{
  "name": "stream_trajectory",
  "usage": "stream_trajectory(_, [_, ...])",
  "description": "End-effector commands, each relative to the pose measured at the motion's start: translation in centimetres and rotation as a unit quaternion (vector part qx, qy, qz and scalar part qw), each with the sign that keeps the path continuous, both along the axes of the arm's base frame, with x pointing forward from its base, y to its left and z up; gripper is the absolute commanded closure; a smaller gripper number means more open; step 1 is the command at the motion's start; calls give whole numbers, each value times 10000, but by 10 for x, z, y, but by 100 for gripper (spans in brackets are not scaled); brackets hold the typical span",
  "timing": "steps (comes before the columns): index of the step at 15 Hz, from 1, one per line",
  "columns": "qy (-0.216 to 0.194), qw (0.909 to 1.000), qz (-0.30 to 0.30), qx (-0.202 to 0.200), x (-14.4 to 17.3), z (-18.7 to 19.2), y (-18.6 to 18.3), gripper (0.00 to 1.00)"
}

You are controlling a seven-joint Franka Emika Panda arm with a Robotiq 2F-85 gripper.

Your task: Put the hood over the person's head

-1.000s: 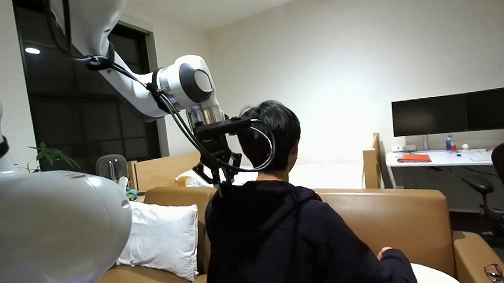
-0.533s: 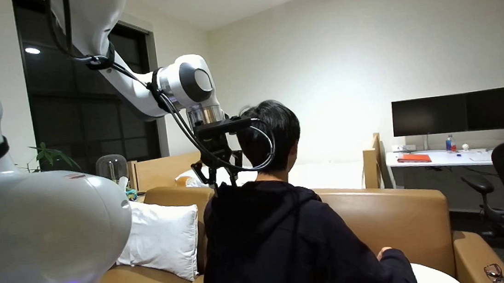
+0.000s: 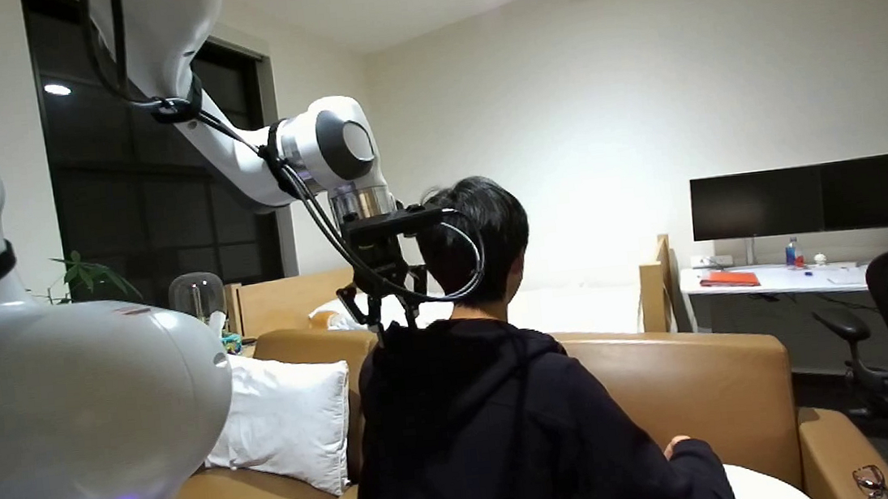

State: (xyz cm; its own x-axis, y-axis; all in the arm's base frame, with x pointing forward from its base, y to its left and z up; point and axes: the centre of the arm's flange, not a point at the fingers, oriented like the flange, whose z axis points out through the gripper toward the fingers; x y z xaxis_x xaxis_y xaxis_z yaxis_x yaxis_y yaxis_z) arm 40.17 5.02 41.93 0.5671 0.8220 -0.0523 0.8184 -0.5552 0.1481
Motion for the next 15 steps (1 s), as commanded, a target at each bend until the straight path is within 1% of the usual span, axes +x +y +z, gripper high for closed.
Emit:
stream_trajectory(1, [0,10000,0,0,0,0,0,49])
stream_trajectory(2, [20,10000,6,17,0,-1,1,24])
stream_trajectory(3, [23,10000,-4,1,0,-2,2,22])
stream_trajectory(5, [39,10000,1,-1,0,-4,3,12])
stream_trajectory(6, [53,10000,-7,-4,0,-5,4,5])
stream_trajectory(8, [57,10000,-9,2,1,-7,4,0])
stream_trajectory(10, [9,10000,29,-14,1,-9,5,0])
stream_trajectory(13, [-218,9996,166,-30,2,-5,6,0])
stream_trajectory(15, [-420,9989,199,-106,4,4,5,0])
